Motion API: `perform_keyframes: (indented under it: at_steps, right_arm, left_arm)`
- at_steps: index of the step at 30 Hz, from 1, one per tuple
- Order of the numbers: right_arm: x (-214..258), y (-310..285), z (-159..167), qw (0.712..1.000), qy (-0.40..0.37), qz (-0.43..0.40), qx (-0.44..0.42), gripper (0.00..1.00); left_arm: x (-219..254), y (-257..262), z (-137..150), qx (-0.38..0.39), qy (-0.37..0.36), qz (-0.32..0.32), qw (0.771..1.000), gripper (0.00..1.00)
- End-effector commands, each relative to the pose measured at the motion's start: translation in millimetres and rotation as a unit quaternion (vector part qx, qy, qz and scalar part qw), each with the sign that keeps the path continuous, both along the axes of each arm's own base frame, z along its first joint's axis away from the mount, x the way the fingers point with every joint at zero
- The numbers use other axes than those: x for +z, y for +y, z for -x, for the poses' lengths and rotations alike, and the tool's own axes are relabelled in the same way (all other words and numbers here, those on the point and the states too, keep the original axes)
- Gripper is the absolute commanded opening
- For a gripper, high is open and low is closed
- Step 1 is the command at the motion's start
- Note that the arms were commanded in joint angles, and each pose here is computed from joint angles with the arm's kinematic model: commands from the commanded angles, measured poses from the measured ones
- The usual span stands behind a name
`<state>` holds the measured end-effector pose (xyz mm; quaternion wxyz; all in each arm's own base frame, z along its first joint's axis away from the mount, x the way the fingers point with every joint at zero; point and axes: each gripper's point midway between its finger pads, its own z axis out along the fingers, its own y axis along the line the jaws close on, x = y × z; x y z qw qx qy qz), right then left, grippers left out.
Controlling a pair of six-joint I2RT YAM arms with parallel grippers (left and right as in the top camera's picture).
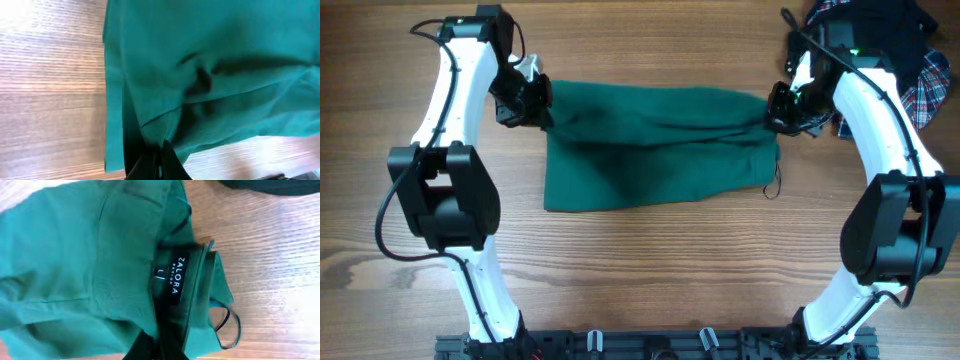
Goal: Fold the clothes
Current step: 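Fold the top edge down toward the bottom edge with both grippers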
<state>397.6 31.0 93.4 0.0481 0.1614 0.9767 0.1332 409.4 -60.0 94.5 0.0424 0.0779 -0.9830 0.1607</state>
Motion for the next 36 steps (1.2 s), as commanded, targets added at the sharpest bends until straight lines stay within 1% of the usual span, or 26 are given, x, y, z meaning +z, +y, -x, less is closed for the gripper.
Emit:
perform_keyframes:
  at_steps: [1,6,7,11,14,17,18,20,21,24,27,29,31,34,36]
  right_arm:
    - [6.5,-10.8,11.6,0.998,0.018,0.052,-0.022,0.04]
    - [4.9,-12.0,28.8,0.997,0.053,0.059,-0.021,0.04]
    - [4.7,-11.9,35.2,0.996,0.066,0.059,-0.022,0.04]
    - [4.7,-11.9,43.9,0.994,0.084,0.060,-0.021,0.04]
    - [4.9,-11.8,48.7,0.994,0.094,0.060,-0.020,0.04]
    - [4.9,-13.4,53.4,0.992,0.103,0.065,-0.020,0.04]
    - [4.7,-15.3,53.4,0.992,0.103,0.070,-0.020,0.04]
    - [4.6,-16.2,53.2,0.992,0.102,0.073,-0.021,0.04]
    - [4.6,-16.4,52.5,0.992,0.102,0.073,-0.024,0.04]
    - [10.7,-26.1,50.0,0.989,0.099,0.100,-0.047,0.04]
    - [31.3,-25.6,40.1,0.991,0.070,0.104,-0.055,0.04]
    - [45.6,-27.5,40.7,0.989,0.050,0.122,-0.065,0.04]
    - [52.9,-22.7,47.9,0.989,0.051,0.121,-0.061,0.04]
    - [52.7,-9.9,70.4,0.987,0.092,0.127,-0.035,0.04]
    - [52.1,2.3,75.5,0.986,0.099,0.131,-0.015,0.04]
  left_arm:
    - [10.7,6.6,11.6,0.006,0.011,-0.030,0.999,0.04]
    - [12.0,7.4,28.1,0.003,0.045,-0.037,0.998,0.04]
    - [12.5,10.5,37.7,0.002,0.065,-0.047,0.997,0.04]
    - [13.6,10.0,51.0,-0.009,0.090,-0.062,0.994,0.04]
    - [10.4,7.0,55.8,-0.023,0.097,-0.079,0.992,0.04]
    - [-8.6,1.2,70.7,-0.036,0.124,-0.083,0.988,0.04]
    - [-17.0,4.6,75.4,-0.027,0.134,-0.094,0.986,0.04]
    - [-36.1,18.4,86.9,-0.009,0.155,-0.137,0.978,0.04]
    - [-40.8,18.7,89.1,-0.010,0.158,-0.138,0.978,0.04]
    - [-49.2,18.7,88.1,-0.009,0.152,-0.138,0.979,0.04]
    - [-51.4,18.4,83.0,0.001,0.143,-0.139,0.980,0.04]
    - [-52.2,18.2,80.8,0.002,0.138,-0.138,0.981,0.04]
    - [-52.6,18.1,79.5,0.002,0.136,-0.138,0.981,0.04]
    - [-53.0,18.0,78.4,0.003,0.133,-0.138,0.981,0.04]
    - [-53.0,18.0,78.4,0.003,0.133,-0.138,0.981,0.04]
